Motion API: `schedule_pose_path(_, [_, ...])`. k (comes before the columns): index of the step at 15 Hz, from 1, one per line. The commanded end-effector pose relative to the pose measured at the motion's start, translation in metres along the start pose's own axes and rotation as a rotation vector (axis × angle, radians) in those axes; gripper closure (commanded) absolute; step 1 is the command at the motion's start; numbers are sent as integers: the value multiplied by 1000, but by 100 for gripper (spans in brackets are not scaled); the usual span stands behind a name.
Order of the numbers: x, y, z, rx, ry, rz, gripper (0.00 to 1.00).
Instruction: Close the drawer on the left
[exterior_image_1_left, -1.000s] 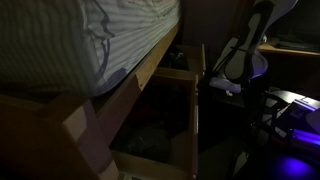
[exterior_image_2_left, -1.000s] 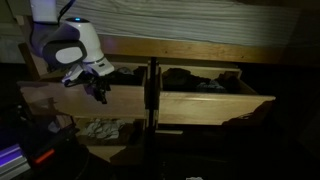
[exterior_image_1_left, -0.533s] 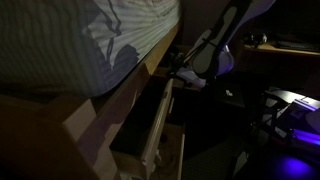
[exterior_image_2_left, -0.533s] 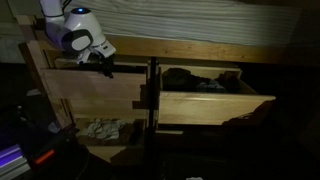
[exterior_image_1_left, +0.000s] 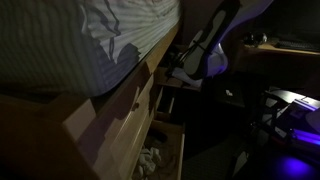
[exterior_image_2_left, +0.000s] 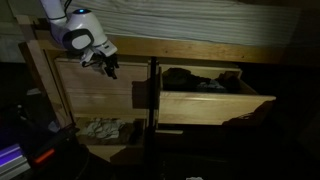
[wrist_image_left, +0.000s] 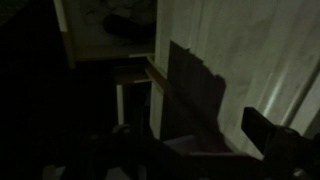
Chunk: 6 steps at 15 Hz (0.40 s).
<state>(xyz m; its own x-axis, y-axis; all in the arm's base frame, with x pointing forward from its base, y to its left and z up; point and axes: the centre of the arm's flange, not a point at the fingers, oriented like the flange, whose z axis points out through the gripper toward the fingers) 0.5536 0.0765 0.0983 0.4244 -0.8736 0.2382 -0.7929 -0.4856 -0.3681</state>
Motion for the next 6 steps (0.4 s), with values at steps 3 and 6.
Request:
schedule_pose_path(3, [55,58,-101,-292,-68,52,0])
schedule_pose_path(6, [59,63,-58,-216,-25,75,0])
